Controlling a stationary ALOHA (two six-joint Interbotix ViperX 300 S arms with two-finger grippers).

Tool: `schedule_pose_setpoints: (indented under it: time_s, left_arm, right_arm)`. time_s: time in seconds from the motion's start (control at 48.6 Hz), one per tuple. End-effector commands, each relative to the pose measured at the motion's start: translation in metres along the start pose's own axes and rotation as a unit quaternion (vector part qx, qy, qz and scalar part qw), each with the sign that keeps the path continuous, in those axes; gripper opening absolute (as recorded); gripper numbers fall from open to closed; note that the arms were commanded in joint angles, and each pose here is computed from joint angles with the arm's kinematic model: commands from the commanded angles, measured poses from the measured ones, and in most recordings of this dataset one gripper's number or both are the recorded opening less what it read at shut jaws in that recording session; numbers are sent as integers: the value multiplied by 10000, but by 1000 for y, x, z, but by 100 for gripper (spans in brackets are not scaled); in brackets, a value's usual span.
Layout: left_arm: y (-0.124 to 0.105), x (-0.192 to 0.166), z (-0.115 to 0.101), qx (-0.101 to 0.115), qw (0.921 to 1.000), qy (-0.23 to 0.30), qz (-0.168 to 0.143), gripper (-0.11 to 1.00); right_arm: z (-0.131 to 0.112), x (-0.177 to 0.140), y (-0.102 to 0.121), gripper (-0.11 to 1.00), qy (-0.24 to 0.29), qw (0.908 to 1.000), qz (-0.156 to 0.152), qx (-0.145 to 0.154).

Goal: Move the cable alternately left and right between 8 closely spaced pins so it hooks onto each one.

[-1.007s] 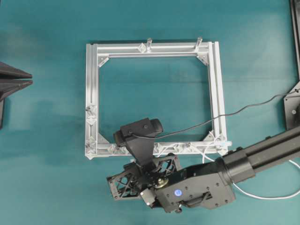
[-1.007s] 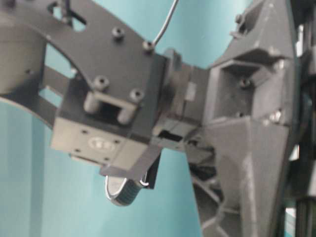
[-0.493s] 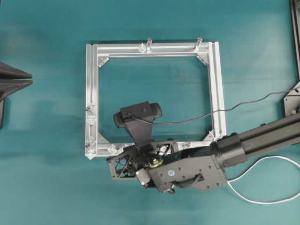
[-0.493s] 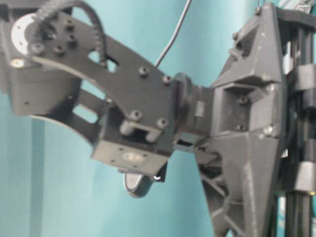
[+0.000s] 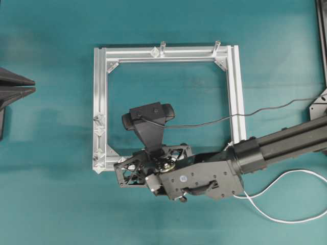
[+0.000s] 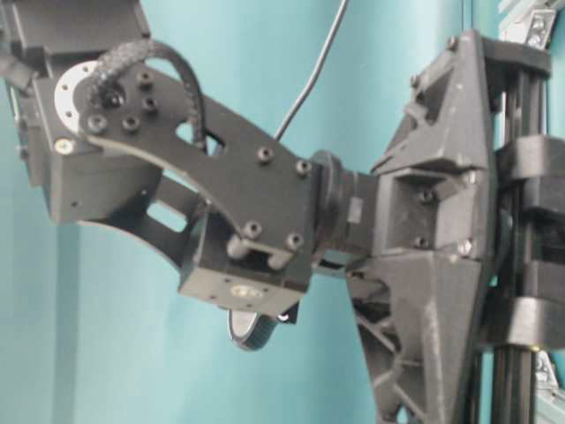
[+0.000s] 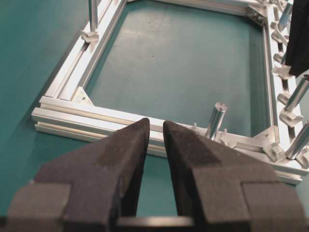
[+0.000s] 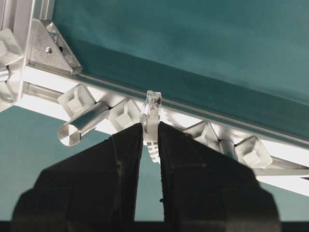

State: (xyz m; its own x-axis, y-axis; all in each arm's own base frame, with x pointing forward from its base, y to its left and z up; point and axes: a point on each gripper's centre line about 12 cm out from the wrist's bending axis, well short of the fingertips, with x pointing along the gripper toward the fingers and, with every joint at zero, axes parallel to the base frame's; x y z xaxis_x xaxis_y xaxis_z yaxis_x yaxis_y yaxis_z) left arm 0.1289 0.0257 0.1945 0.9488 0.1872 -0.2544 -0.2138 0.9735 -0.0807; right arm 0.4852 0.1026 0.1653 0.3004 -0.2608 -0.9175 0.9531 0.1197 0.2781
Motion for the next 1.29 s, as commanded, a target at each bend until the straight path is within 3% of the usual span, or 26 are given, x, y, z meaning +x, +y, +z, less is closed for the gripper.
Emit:
schedule_pose_setpoints:
  time_s: [0.0,0.493,1.274]
  left_arm:
    - [0,0,4,-23,10000,-54,2,24]
    - [0,0,4,-23,10000,-54,2,24]
    - [0,0,5,-21,10000,-68,-7,24]
  right_arm:
    - [5,-12,5,13,-2,9998,174,24]
    - [8,-11,5,13,-14,9999,134,38]
    - [79,6,9,13,-280,9995,28,-138]
